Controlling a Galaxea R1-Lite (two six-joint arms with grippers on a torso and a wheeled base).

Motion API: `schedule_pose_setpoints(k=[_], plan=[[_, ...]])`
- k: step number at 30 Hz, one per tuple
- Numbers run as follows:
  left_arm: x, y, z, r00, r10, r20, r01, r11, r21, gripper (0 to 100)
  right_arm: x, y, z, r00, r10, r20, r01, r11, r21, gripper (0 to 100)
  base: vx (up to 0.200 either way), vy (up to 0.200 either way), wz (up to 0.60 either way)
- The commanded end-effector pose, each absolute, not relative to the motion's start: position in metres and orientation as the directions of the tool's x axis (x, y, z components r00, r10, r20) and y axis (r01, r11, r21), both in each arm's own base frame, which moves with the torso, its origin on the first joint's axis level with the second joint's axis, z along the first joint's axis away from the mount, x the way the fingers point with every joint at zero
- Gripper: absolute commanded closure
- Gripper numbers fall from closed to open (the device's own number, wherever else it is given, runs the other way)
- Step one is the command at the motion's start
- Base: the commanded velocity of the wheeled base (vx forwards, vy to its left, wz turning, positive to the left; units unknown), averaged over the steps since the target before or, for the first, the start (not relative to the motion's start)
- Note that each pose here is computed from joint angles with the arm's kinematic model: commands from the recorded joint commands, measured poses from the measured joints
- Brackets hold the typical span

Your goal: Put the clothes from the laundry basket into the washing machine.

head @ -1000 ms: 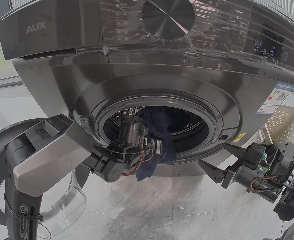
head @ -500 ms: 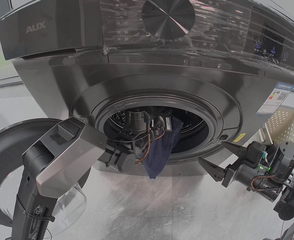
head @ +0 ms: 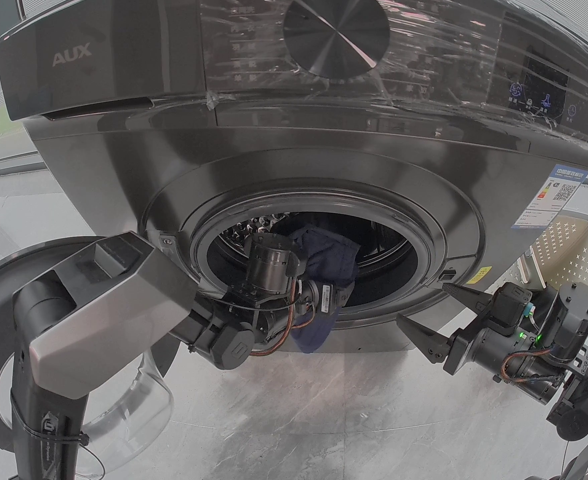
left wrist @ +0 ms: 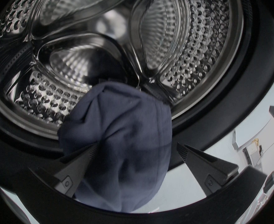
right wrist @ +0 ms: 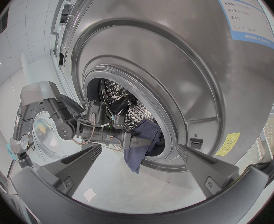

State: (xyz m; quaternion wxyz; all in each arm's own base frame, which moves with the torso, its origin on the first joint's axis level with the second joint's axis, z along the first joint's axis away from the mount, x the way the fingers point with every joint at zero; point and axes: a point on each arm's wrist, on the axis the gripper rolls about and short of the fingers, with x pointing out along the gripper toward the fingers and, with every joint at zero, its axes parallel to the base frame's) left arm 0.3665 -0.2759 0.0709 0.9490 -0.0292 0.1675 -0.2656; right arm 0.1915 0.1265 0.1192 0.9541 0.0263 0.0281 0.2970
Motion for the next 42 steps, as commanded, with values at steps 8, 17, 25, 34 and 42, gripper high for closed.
schedule_pose_setpoints(k=[8,17,25,34,42], plan=[[0.369,-0.27,0.053,0.794,-0.494,-0.355,0.485,0.866,-0.119,100,0.191,0.128,0.119,0.82,0.572,-0.038,-0.569,0.82,0.067,0,0.0,0.0,0.0],[0.402,-0.284,0.08,0.85,-0.511,-0.128,0.484,0.854,-0.19,100,0.192,0.128,0.122,0.821,0.571,-0.023,-0.568,0.82,0.066,0,0.0,0.0,0.0],[0.422,-0.288,0.089,0.877,-0.481,-0.003,0.47,0.859,-0.204,100,0.194,0.129,0.123,0.821,0.571,-0.018,-0.568,0.82,0.068,0,0.0,0.0,0.0],[0.389,-0.284,0.089,0.846,-0.511,-0.155,0.483,0.856,-0.186,0,0.194,0.129,0.122,0.822,0.569,-0.018,-0.567,0.821,0.068,0,0.0,0.0,0.0],[0.373,-0.272,0.066,0.814,-0.491,-0.311,0.463,0.871,-0.164,0,0.194,0.129,0.123,0.821,0.571,-0.014,-0.569,0.82,0.068,0,0.0,0.0,0.0]])
